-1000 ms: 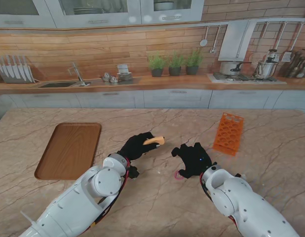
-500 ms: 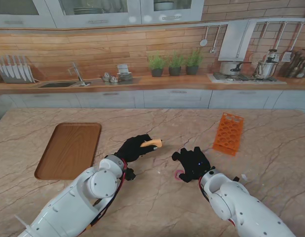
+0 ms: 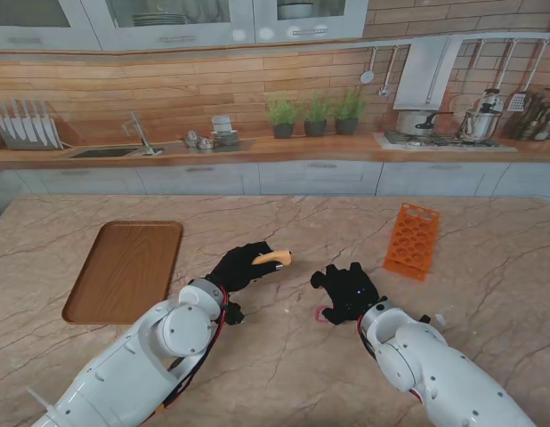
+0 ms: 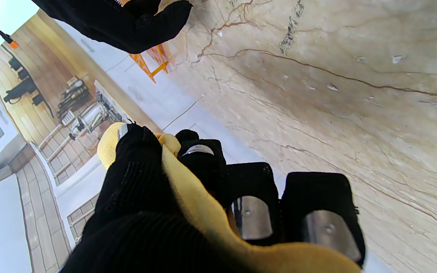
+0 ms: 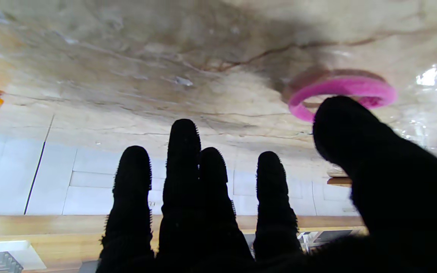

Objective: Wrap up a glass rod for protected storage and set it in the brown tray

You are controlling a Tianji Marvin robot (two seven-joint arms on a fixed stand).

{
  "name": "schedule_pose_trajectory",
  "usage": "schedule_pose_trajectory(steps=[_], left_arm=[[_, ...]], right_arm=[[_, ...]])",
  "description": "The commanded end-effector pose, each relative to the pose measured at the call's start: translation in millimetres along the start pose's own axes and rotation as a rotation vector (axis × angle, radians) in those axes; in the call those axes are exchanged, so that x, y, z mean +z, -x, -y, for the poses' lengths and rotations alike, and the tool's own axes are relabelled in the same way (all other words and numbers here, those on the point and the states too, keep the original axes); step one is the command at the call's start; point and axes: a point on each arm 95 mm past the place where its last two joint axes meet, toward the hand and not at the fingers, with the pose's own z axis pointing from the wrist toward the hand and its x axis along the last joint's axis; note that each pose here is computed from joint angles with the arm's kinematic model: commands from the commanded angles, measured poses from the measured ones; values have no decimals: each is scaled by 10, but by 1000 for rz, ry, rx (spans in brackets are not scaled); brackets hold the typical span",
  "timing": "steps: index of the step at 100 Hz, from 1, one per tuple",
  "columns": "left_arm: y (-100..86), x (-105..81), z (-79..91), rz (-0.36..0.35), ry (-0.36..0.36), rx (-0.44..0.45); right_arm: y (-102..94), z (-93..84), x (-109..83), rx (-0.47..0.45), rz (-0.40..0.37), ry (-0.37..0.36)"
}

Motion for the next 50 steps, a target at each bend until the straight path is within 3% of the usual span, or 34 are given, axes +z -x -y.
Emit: schedule_pose_trajectory(steps=[1,50], left_arm=[[-21,-3,-14,1,1,-9],[-24,-12,-39,0,9,-11]], right_arm=[[-71,14,-35,4,-15,-2],[-138,129,-150,-9,-15,-16]])
